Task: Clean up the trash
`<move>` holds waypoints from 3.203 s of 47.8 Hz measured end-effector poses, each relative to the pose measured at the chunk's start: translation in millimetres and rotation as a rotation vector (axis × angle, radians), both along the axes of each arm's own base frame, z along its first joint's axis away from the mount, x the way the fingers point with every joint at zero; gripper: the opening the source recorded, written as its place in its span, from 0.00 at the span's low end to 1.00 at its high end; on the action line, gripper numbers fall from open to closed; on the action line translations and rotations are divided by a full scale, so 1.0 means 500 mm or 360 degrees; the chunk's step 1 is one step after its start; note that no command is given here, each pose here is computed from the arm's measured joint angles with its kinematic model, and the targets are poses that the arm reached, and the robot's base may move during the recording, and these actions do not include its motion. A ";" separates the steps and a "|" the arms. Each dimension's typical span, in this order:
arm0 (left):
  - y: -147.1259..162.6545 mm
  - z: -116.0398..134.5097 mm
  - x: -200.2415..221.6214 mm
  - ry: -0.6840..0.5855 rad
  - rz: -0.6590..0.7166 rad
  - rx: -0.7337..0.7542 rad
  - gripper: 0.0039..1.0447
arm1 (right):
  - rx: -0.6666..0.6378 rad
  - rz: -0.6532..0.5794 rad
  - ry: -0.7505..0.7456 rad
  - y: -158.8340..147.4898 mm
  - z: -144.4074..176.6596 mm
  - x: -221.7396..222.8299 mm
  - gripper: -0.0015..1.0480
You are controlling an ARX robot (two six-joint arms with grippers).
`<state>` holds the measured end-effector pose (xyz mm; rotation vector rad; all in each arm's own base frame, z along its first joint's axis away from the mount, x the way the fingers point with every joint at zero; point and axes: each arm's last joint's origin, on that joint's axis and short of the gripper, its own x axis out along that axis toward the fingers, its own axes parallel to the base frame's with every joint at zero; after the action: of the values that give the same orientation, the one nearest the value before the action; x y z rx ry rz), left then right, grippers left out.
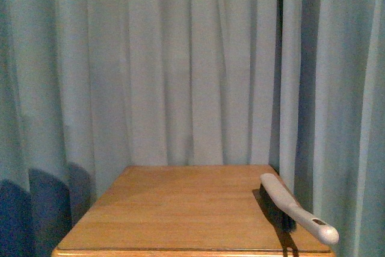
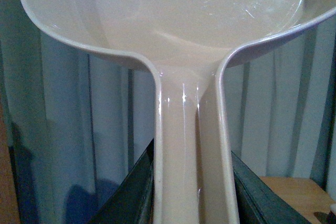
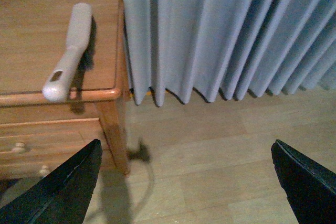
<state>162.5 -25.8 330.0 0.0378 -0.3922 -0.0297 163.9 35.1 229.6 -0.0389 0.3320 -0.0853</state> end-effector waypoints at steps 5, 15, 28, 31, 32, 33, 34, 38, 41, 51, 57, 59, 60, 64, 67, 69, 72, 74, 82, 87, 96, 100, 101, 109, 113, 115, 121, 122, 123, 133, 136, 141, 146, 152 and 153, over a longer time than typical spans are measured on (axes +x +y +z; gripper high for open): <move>0.000 0.000 0.000 0.0000 -0.0004 0.0002 0.26 | 0.0030 0.0060 0.0107 0.043 0.055 0.093 0.93; 0.000 0.000 0.000 -0.0001 -0.0001 -0.0001 0.26 | 0.0120 0.0082 0.0412 0.097 0.077 0.238 0.93; 0.000 0.000 0.000 0.0000 -0.0004 0.0000 0.26 | 0.0157 0.0039 0.0665 0.178 0.037 0.382 0.93; 0.000 0.000 0.000 0.0000 -0.0003 0.0000 0.26 | 0.0188 0.0046 0.0701 0.201 0.025 0.408 0.93; 0.000 0.000 0.000 0.0000 -0.0004 0.0000 0.26 | 0.0192 0.0050 0.0712 0.209 0.022 0.414 0.93; 0.000 0.000 0.000 0.0000 -0.0004 0.0000 0.26 | 0.0196 0.0050 0.0716 0.213 0.020 0.418 0.93; 0.000 0.000 0.000 0.0000 -0.0004 0.0000 0.26 | 0.0202 0.0048 0.0728 0.219 0.016 0.424 0.93; 0.000 0.000 0.000 0.0000 -0.0004 0.0000 0.26 | 0.0216 0.0038 0.0764 0.239 0.003 0.441 0.93; 0.000 0.000 0.000 0.0000 -0.0004 0.0000 0.26 | 0.0235 0.0019 0.0789 0.252 -0.006 0.454 0.93; 0.000 0.000 0.000 0.0000 -0.0003 0.0000 0.26 | 0.0274 -0.0056 0.0894 0.267 -0.060 0.485 0.93; 0.000 0.000 0.000 0.0000 -0.0003 0.0000 0.26 | 0.0283 -0.0081 0.0926 0.264 -0.072 0.490 0.73; 0.000 0.000 0.000 0.0000 -0.0003 0.0000 0.26 | 0.0285 -0.0083 0.0924 0.263 -0.072 0.492 0.65; 0.000 0.000 0.000 0.0000 -0.0003 0.0000 0.26 | 0.0286 -0.0085 0.0923 0.262 -0.072 0.492 0.61; 0.000 0.000 0.000 0.0000 -0.0003 0.0000 0.26 | 0.0292 -0.0090 0.0913 0.259 -0.071 0.495 0.47; 0.000 0.000 0.000 0.0000 -0.0003 0.0000 0.26 | 0.0296 -0.0093 0.0905 0.256 -0.071 0.497 0.35; 0.000 0.000 0.000 0.0000 -0.0003 0.0000 0.26 | 0.0308 -0.0081 0.0903 0.254 -0.070 0.498 0.27; 0.000 0.000 0.000 0.0000 -0.0003 0.0000 0.26 | 0.0316 -0.0078 0.0897 0.252 -0.070 0.500 0.19; 0.000 0.000 0.000 0.0000 -0.0004 0.0000 0.26 | 0.0326 -0.0070 0.0893 0.251 -0.070 0.501 0.19; 0.000 0.000 0.000 0.0000 -0.0003 0.0000 0.26 | 0.0289 -0.0053 0.0825 0.245 -0.063 0.494 0.19; 0.000 0.000 0.000 0.0000 -0.0003 0.0000 0.26 | 0.0191 0.0014 0.0574 0.241 -0.020 0.464 0.19; 0.000 0.000 0.000 0.0000 -0.0003 0.0000 0.26 | 0.0031 0.0175 0.0003 0.227 0.098 0.350 0.19; 0.000 0.000 0.000 0.0000 -0.0003 0.0000 0.26 | -0.0035 0.0205 -0.0179 0.216 0.130 0.291 0.19; 0.000 0.000 0.000 0.0000 -0.0003 0.0000 0.26 | -0.0053 0.0220 -0.0233 0.212 0.139 0.270 0.19; 0.000 0.000 0.000 0.0000 -0.0003 0.0000 0.26 | -0.0168 0.0251 -0.0523 0.166 0.162 0.111 0.19; 0.000 0.000 0.000 0.0000 -0.0003 0.0000 0.26 | -0.0192 0.0222 -0.0628 0.135 0.160 0.040 0.19; 0.000 0.000 0.000 0.0000 -0.0003 0.0000 0.26 | -0.0189 0.0206 -0.0664 0.126 0.159 0.021 0.19; 0.000 0.000 0.000 0.0000 -0.0003 0.0000 0.25 | -0.0188 0.0151 -0.0758 0.099 0.157 -0.028 0.19; 0.000 0.000 0.000 0.0000 -0.0003 0.0000 0.25 | -0.0188 0.0138 -0.0773 0.095 0.156 -0.035 0.19; 0.000 0.000 0.000 0.0000 -0.0003 0.0000 0.25 | -0.0183 0.0124 -0.0799 0.089 0.156 -0.045 0.19; 0.000 0.000 0.000 0.0000 -0.0003 0.0000 0.25 | -0.0153 0.0008 -0.0923 0.061 0.151 -0.079 0.19; 0.000 0.000 0.000 0.0000 -0.0003 0.0000 0.25 | -0.0163 -0.0006 -0.0921 0.060 0.148 -0.079 0.19; 0.000 0.000 0.000 0.0000 -0.0008 0.0002 0.25 | -0.0180 -0.0006 -0.0919 0.060 0.148 -0.079 0.19; -0.002 -0.001 0.002 0.0004 -0.0024 0.0010 0.25 | -0.0176 -0.0021 -0.0925 0.057 0.150 -0.081 0.19; -0.001 -0.003 0.002 0.0010 -0.0015 0.0006 0.25 | -0.0179 -0.0022 -0.0927 0.057 0.150 -0.082 0.19; -0.001 -0.003 0.002 0.0010 -0.0008 0.0003 0.25 | -0.0179 -0.0020 -0.0927 0.057 0.150 -0.082 0.19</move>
<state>163.6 -26.2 328.7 0.0388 -0.3862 -0.0355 123.1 63.6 304.5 -0.1202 -0.2548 -0.1231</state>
